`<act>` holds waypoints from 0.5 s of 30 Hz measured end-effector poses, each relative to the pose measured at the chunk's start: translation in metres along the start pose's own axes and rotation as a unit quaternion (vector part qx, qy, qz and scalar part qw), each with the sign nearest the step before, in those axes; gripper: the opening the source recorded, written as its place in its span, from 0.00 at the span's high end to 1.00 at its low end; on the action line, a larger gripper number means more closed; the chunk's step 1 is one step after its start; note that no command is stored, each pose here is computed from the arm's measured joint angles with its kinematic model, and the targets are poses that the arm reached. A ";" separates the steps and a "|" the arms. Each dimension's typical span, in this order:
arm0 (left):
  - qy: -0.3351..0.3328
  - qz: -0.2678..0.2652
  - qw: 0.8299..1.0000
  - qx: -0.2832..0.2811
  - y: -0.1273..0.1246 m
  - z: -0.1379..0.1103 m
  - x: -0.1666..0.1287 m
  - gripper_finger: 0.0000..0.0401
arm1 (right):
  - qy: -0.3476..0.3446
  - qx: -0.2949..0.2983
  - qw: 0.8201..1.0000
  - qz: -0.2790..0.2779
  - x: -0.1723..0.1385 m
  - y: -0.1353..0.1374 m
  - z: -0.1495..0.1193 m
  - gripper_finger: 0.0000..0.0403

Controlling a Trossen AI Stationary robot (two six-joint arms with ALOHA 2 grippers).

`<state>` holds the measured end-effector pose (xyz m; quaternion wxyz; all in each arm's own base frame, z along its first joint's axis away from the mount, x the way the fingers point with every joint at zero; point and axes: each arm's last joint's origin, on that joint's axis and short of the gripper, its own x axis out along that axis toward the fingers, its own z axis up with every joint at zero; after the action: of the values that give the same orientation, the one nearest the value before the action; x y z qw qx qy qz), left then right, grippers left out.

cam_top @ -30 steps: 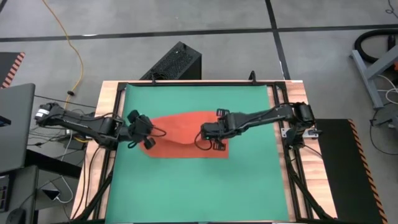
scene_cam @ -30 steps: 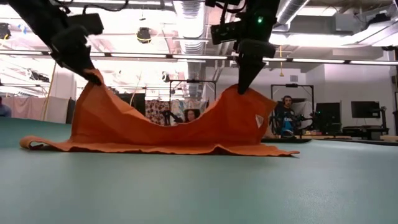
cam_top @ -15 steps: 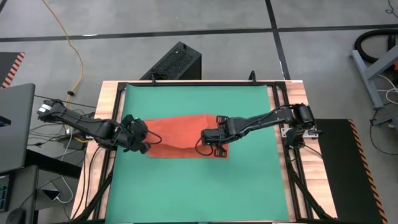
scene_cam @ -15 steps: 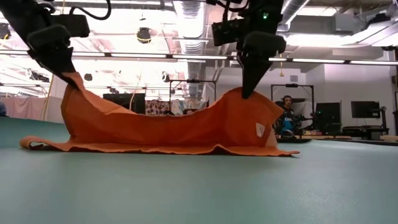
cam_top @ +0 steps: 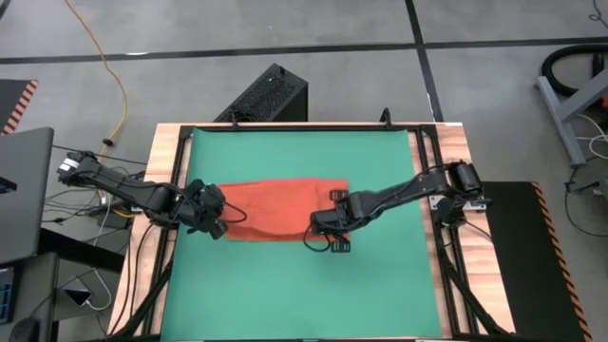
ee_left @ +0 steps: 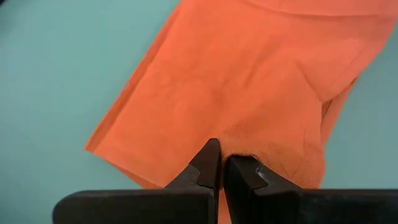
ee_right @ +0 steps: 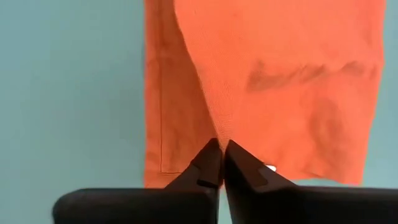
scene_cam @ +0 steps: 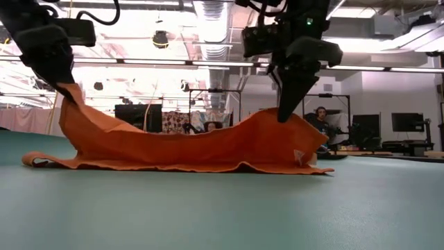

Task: Roll towel
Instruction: Fold the orange towel

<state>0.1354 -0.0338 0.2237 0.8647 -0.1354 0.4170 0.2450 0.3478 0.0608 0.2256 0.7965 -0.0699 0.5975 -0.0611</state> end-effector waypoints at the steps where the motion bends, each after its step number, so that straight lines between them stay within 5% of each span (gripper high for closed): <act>1: 0.000 0.000 1.000 0.003 0.000 0.000 0.000 0.99 | -0.002 -0.005 1.000 0.001 0.000 0.001 0.000 0.86; 15: 0.086 -0.011 0.996 0.006 0.004 -0.011 -0.001 0.76 | -0.006 -0.041 0.999 -0.020 0.000 -0.010 0.002 0.49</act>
<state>0.1250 -0.0355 0.2178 0.8293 -0.1554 0.4894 0.2206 0.3495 0.0514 0.2278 0.7950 -0.1148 0.5934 -0.0520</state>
